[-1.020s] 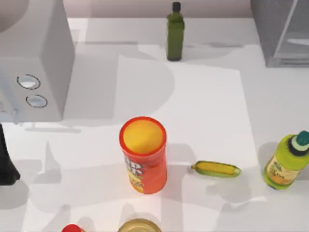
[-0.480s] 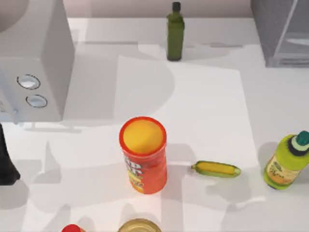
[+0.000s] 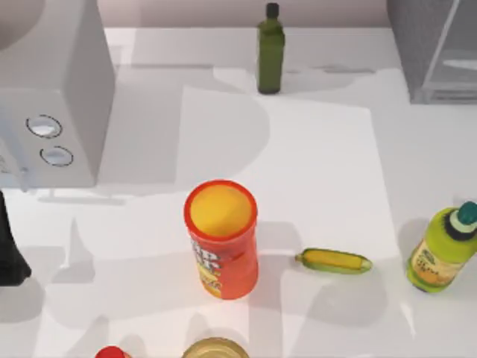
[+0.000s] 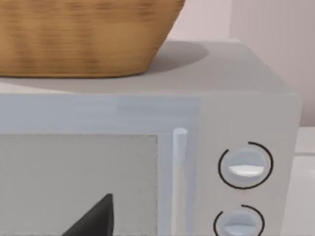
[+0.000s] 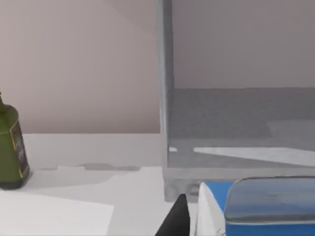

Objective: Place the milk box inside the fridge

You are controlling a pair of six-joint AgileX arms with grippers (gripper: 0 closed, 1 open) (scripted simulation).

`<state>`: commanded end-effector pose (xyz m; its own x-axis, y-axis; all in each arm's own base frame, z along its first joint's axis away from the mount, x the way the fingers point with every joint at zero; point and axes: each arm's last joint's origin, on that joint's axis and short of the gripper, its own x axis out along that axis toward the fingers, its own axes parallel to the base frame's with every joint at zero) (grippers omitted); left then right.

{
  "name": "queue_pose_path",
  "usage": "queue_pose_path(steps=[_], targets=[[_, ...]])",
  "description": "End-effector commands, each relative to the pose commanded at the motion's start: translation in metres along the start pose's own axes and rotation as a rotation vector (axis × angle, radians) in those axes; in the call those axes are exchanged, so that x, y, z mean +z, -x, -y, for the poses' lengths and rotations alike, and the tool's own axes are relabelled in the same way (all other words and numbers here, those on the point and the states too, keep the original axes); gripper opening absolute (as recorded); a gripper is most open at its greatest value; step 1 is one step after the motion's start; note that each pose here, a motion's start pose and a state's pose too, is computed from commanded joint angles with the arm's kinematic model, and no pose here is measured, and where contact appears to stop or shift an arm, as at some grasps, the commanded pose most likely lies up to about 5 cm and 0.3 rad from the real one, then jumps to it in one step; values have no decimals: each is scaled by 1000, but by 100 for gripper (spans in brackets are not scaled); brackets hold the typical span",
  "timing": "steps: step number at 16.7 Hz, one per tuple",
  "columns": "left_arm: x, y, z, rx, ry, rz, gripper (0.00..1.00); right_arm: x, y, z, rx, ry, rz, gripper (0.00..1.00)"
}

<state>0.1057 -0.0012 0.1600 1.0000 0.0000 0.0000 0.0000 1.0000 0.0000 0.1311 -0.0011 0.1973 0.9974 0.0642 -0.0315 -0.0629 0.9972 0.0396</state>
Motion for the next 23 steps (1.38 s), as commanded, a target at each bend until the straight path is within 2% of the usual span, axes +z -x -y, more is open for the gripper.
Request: queue_pose_path(steps=[4, 7, 11, 15, 20, 23], targets=[[0, 0, 0, 0, 0, 0, 100, 36, -48, 10, 3, -12, 10, 0], [0, 0, 0, 0, 0, 0, 100, 41, -106, 24, 16, -25, -16, 0], [0, 0, 0, 0, 0, 0, 100, 10, -188, 48, 47, -46, -51, 0], [0, 0, 0, 0, 0, 0, 100, -35, -243, 77, 41, -36, -27, 0], [0, 0, 0, 0, 0, 0, 100, -69, -268, 118, -45, 27, 30, 0], [0, 0, 0, 0, 0, 0, 100, -74, -269, 123, -62, 36, 31, 0]])
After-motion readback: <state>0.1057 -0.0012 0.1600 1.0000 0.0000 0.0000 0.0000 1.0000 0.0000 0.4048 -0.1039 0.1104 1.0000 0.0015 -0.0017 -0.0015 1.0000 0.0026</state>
